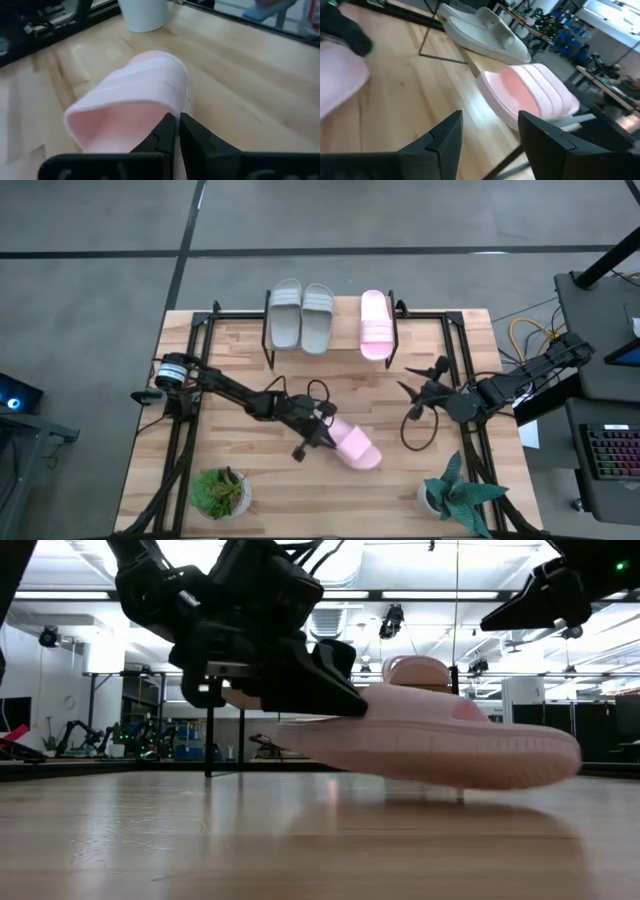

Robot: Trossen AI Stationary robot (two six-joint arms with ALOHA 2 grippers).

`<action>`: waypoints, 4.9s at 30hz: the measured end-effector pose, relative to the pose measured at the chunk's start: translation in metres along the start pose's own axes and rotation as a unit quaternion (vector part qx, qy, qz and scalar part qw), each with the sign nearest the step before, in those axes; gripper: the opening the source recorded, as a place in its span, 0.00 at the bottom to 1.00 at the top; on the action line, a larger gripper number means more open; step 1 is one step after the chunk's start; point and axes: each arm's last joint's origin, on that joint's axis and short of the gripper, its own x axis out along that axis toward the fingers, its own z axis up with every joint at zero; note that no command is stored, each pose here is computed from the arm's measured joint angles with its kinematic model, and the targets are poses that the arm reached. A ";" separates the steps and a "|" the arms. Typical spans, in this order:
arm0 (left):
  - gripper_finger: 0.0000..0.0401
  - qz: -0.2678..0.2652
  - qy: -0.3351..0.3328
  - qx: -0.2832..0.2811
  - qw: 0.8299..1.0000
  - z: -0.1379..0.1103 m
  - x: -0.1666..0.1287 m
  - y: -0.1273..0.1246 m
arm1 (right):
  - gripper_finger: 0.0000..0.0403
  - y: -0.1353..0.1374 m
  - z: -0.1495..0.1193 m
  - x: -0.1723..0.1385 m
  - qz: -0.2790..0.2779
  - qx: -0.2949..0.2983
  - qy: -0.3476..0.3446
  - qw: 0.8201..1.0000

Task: Pick and place slides into the shelf
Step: Put the pink slipper on the shelf

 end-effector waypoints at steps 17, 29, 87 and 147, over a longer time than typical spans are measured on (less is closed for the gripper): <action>0.00 0.010 0.012 -0.018 1.000 -0.007 -0.004 0.006 | 0.45 0.003 0.005 0.000 0.034 0.017 -0.018 0.999; 0.00 0.009 0.017 -0.023 1.000 -0.011 -0.004 0.005 | 0.45 0.006 0.010 0.000 0.095 0.022 -0.039 0.994; 0.48 0.042 -0.052 -0.156 0.986 0.025 -0.113 -0.022 | 0.45 0.180 0.001 0.048 0.215 -0.402 0.077 0.887; 0.48 0.069 -0.048 -0.156 0.984 0.030 -0.124 -0.023 | 0.02 0.148 0.095 0.039 0.042 -0.203 0.005 0.978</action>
